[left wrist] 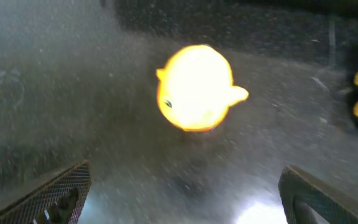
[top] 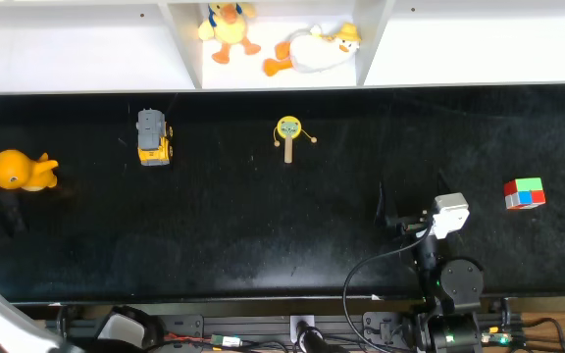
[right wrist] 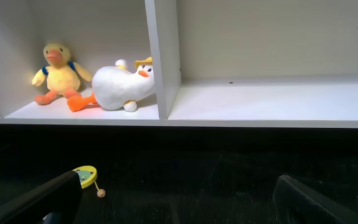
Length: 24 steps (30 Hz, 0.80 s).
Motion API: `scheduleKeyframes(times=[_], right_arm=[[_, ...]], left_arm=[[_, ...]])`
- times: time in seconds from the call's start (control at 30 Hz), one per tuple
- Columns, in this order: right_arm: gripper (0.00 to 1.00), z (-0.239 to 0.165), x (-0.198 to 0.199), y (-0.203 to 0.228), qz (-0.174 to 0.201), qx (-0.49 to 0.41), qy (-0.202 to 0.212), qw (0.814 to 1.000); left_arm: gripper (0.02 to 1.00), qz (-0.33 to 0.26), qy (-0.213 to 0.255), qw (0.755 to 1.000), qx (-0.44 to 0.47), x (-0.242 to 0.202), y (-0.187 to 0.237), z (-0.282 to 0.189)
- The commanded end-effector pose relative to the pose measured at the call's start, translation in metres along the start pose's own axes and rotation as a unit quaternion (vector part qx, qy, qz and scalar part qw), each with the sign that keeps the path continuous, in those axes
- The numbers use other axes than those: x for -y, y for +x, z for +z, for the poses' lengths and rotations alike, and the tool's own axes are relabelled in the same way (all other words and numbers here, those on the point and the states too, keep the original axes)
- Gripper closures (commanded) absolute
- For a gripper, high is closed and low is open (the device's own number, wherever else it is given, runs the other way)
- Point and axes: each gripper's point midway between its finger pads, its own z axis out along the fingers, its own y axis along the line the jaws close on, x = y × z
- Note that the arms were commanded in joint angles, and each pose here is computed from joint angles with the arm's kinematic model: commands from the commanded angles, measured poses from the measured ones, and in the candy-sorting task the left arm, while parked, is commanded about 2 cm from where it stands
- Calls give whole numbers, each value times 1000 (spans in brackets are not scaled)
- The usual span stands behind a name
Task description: Store Toys
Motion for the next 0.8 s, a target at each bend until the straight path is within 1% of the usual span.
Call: scheduleKeyframes(times=[0.03,0.17,0.37,0.6,0.67,0.7,0.73,0.8], right_arm=[[7,0,-1,4,-1,-2,-2,1000],[5,0,-1,4,-1,-2,-2,1000],[5,0,-1,4,-1,-2,-2,1000],[7,0,-1,4,-1,-2,-2,1000],[5,0,-1,4,-1,-2,-2,1000],[7,0,-1,4,-1,-2,-2,1000],[7,0,-1,4,-1,-2,-2,1000],[3,0,-1,4,-1,-2,-2,1000]], left_arm=[[36,32,3,999,4,-5,-13,21],[36,50,10,999,-5,-2,-16,43],[34,61,24,998,-14,2,-15,67],[36,60,17,998,-28,-5,-9,81],[80,60,18,998,-28,-6,-8,84],[134,59,18,998,-29,-6,-8,85],[220,59,19,998,-30,-6,-7,86],[334,60,18,998,-29,-6,-7,86]])
